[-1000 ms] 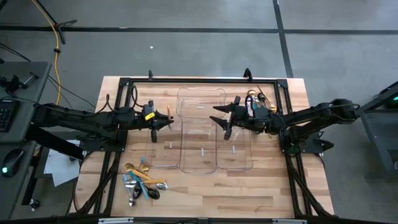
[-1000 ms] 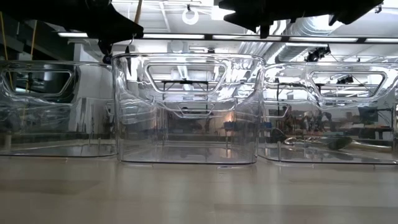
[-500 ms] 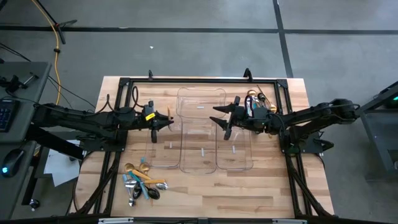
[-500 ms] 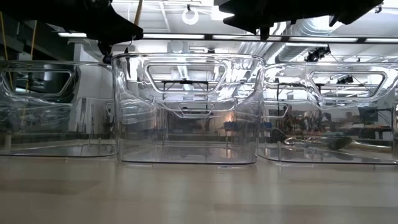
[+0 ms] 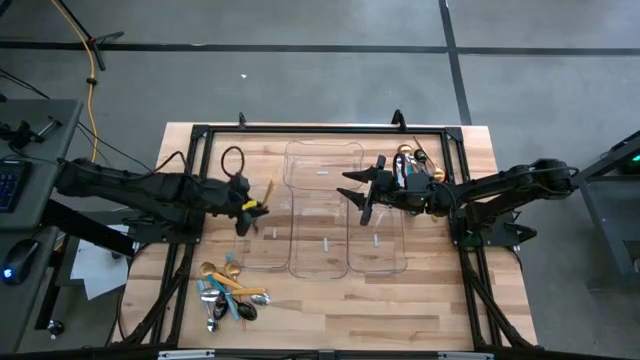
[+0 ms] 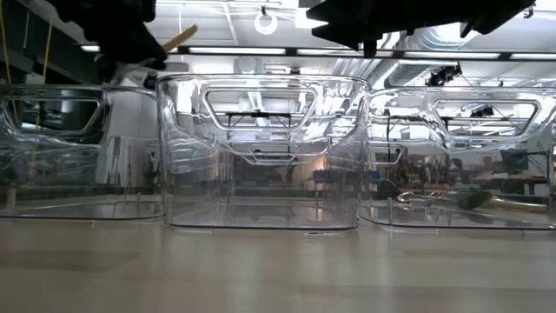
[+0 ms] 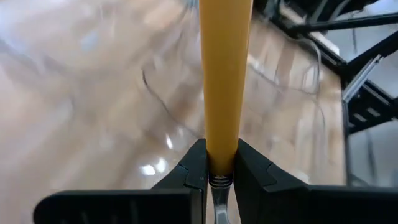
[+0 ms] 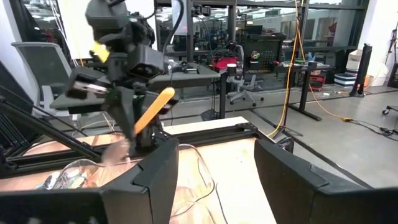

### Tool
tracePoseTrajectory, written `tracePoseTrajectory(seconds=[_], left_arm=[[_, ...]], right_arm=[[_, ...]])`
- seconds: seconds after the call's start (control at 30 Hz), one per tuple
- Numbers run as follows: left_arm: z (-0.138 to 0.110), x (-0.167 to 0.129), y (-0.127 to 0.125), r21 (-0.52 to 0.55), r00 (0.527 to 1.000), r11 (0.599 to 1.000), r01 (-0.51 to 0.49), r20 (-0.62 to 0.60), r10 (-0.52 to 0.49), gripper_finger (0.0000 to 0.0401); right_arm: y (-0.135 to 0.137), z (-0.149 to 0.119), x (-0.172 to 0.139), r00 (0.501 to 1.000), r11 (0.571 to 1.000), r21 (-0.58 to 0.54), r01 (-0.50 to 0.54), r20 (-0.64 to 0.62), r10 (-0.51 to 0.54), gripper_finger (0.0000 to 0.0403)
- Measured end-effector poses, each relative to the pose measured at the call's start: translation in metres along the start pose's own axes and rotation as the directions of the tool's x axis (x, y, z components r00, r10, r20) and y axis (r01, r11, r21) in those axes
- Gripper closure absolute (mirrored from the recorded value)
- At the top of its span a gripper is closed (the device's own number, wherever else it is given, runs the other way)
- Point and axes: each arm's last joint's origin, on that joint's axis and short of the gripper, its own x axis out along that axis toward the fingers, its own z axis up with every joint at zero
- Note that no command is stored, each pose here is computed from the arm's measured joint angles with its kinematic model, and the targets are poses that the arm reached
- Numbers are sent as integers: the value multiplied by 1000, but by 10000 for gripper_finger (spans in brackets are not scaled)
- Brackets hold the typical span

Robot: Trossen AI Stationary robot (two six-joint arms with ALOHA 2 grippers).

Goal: Sort silverware by color (type)
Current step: Put the yellow spoon into the left transparent bin

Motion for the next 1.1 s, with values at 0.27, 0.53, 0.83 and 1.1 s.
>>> tracePoseTrajectory(seconds=[0.27, 0.53, 0.83, 1.1], left_arm=[[-28, 26, -19, -241, 974, 968, -72, -226, 16, 372], [-36, 49, -13, -221, 944, 951, -218, -293, 148, 372], [-41, 69, 3, -167, 878, 929, -330, -415, 237, 372], [-41, 89, 15, -126, 840, 921, -369, -470, 272, 372]], right_arm=[[0, 0, 0, 1000, 999, 53, 0, 0, 0, 208], [0, 1, 0, 1000, 999, 52, 0, 7, 0, 208], [0, 5, 0, 999, 999, 36, -1, 49, -1, 208], [0, 5, 0, 999, 999, 36, -1, 49, -1, 208]])
